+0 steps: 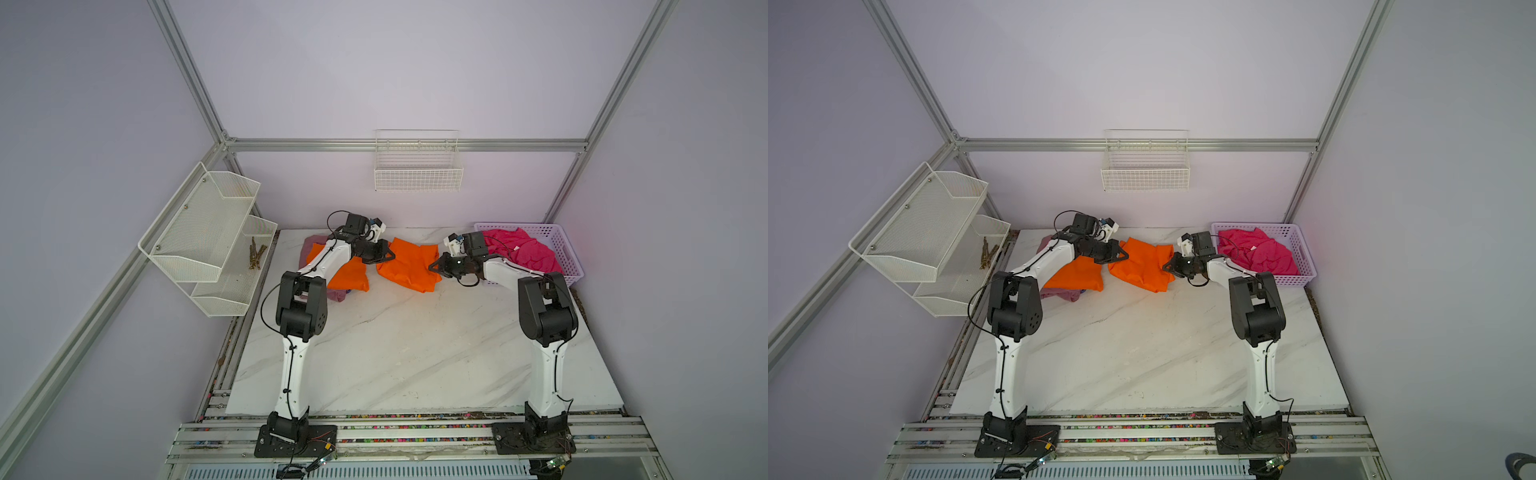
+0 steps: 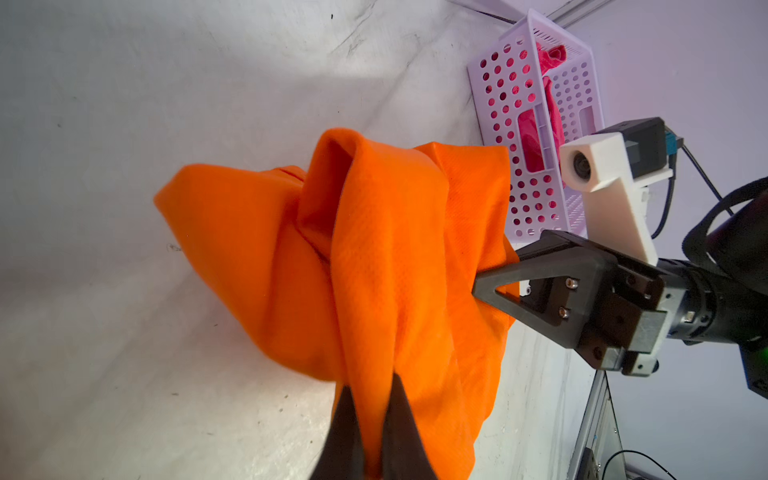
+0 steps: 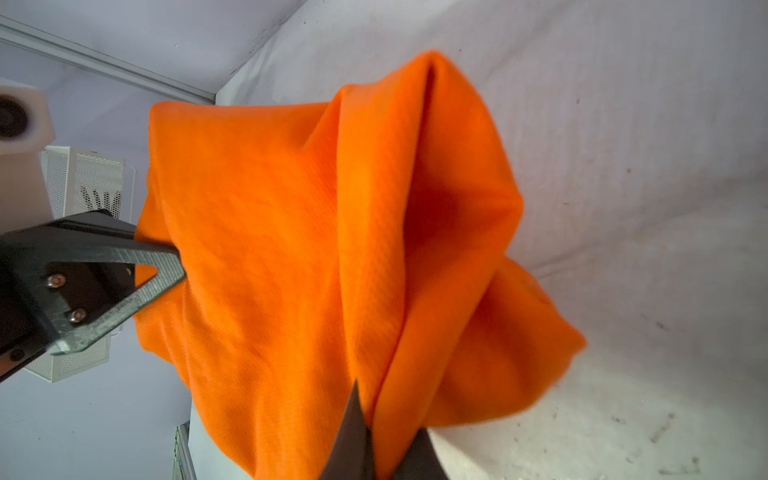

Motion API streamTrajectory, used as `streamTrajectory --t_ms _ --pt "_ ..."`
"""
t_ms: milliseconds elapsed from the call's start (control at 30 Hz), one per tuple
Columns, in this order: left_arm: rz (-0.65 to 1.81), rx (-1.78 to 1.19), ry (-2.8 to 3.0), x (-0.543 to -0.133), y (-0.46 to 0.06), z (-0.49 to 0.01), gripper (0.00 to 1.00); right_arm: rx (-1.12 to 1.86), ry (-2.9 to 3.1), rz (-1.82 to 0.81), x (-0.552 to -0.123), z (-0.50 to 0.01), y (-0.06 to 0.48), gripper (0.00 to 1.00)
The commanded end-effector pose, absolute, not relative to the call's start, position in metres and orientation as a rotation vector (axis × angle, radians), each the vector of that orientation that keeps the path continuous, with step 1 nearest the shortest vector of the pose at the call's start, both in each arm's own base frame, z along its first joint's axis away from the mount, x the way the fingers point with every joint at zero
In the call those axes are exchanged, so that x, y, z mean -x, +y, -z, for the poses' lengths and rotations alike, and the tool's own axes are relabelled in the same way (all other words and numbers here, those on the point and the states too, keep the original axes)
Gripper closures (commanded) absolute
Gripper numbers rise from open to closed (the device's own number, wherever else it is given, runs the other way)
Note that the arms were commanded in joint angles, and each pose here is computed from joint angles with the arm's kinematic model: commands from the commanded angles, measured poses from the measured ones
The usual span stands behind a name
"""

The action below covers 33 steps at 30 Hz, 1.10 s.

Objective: Fold and stack t-shirts
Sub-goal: Adjust the T-shirt at the center of the board, then pick up the T-shirt.

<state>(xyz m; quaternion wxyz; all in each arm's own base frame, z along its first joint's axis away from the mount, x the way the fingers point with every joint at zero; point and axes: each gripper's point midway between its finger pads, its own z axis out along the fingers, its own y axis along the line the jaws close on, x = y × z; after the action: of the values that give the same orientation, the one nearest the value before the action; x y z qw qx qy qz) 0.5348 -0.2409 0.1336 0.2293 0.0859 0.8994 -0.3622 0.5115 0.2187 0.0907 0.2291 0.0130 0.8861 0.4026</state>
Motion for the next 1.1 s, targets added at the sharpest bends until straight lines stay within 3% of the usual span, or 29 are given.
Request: streamTrajectory --t_ms 0,367,1067 --pt "0.916 -0.286 2.414 -0.530 -0.233 -0.173 1.00 0.033 2.359 -1.138 -0.515 -0.129 0.236 1.00" --pt "0.809 -0.200 2.406 -0.512 -0.192 -0.185 1.00 0.162 2.293 -1.215 -0.515 -0.165 0.294 1.00" --pt "0.666 -0.010 2.401 -0.502 -0.087 -0.197 1.00 0.278 2.294 -1.302 -0.511 -0.164 0.385 1.00"
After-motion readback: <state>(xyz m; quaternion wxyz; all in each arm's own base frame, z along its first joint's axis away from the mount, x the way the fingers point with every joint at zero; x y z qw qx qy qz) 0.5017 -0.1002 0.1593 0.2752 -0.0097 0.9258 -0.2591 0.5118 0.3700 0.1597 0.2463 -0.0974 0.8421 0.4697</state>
